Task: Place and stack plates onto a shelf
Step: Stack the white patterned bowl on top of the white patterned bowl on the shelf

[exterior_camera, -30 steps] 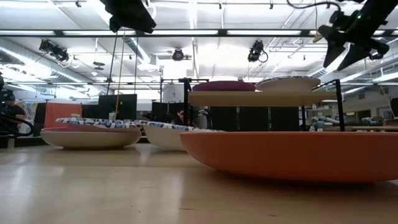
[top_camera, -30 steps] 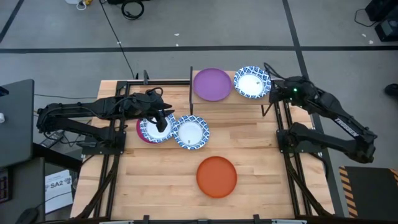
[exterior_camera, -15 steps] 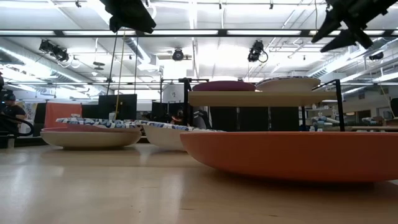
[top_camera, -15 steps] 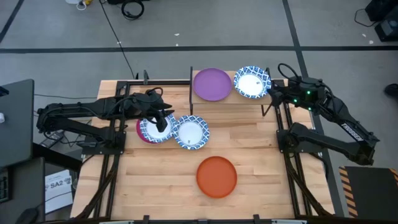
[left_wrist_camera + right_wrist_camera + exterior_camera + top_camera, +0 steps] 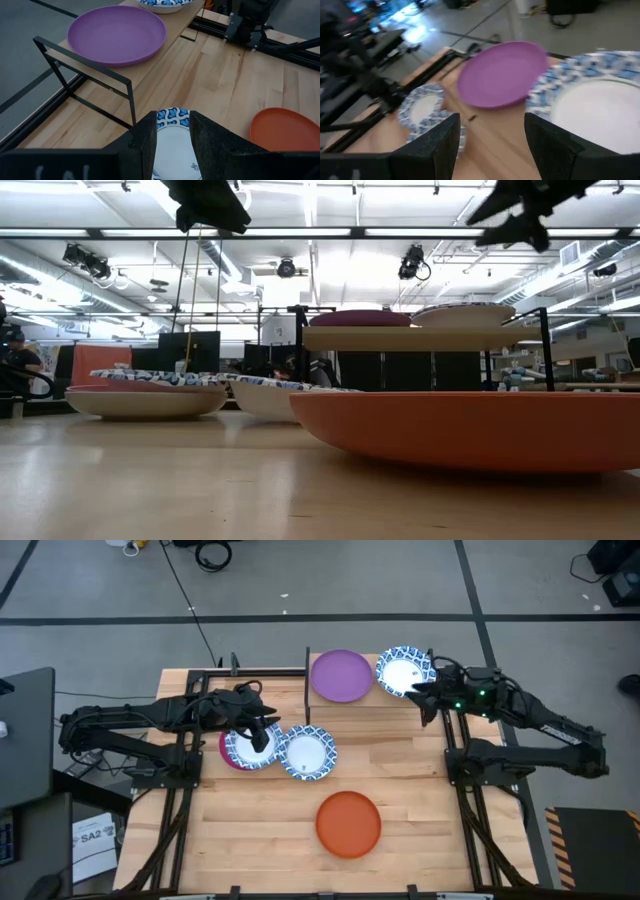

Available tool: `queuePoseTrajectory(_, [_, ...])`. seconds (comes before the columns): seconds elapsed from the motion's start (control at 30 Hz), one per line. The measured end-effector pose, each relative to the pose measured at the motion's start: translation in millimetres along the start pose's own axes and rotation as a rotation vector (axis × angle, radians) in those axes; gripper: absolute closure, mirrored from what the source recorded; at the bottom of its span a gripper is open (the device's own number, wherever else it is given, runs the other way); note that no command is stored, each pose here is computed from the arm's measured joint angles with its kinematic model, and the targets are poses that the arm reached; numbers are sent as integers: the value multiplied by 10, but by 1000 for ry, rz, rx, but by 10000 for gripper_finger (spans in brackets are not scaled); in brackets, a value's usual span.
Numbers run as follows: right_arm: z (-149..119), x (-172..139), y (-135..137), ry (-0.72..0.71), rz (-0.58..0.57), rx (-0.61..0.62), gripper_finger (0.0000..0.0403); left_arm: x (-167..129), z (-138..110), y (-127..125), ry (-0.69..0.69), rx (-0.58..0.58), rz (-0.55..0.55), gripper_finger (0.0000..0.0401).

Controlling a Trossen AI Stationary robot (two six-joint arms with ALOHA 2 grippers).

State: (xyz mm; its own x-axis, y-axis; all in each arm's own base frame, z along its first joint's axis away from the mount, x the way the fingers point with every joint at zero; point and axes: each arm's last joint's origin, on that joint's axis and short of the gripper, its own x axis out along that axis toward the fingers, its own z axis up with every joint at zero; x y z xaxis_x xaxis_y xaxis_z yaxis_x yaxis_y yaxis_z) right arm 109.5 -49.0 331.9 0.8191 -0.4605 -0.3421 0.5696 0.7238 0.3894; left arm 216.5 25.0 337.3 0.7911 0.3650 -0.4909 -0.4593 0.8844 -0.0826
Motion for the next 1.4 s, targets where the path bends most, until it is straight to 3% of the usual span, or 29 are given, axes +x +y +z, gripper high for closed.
queuePoseTrajectory(0.43, [-117, 475, 606, 3, 201, -84, 176, 0, 0, 0, 0, 0, 0, 280])
queuePoseTrajectory(0.9, [-420, 711, 988, 67, 260, -149, 176, -3, -75, 14, 81, 34, -7, 280])
queuePoseTrajectory(1.1, [-544, 833, 1053, 118, 249, -151, 176, 18, -203, -54, 159, 183, -140, 280])
queuePoseTrajectory(1.4, [-634, 984, 1114, 134, 252, -156, 176, 130, -613, -219, 220, 393, -228, 280])
